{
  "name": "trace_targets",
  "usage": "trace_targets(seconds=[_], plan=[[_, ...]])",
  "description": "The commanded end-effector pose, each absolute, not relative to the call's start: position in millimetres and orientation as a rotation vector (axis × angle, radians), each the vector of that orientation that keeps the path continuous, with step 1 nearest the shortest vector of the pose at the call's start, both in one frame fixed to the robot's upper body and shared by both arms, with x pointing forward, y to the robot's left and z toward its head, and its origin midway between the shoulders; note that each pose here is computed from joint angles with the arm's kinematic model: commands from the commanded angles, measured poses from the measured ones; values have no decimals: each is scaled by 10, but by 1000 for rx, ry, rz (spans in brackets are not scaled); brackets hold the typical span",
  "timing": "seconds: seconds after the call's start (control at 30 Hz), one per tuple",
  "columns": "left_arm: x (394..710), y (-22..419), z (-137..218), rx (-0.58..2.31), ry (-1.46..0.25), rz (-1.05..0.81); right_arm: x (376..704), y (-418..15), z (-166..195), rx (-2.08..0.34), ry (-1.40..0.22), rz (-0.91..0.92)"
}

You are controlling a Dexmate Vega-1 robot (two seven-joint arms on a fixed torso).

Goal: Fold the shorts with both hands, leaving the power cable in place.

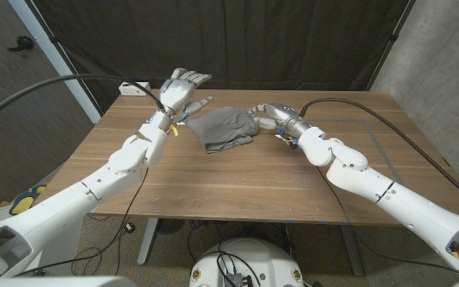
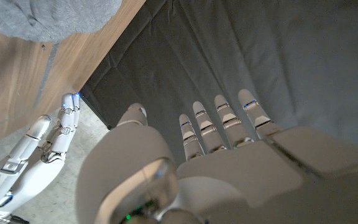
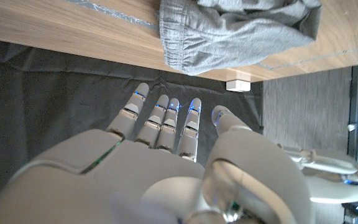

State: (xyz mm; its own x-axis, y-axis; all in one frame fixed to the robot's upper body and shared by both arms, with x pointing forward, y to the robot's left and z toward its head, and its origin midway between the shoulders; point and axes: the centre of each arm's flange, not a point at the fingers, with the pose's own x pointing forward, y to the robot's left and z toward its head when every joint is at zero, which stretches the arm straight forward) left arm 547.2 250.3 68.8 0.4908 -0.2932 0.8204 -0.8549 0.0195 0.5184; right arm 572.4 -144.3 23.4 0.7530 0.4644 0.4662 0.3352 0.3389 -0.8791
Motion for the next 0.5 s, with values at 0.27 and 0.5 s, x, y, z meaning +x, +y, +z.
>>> trace_targets(seconds=[0.27, 0.5], plan=[[5540, 3009, 506, 1103, -884, 441, 5870, -1754, 250, -837, -767, 85], [5656, 3183, 400, 841, -841, 322, 5918, -1879, 194, -694, -760, 103]])
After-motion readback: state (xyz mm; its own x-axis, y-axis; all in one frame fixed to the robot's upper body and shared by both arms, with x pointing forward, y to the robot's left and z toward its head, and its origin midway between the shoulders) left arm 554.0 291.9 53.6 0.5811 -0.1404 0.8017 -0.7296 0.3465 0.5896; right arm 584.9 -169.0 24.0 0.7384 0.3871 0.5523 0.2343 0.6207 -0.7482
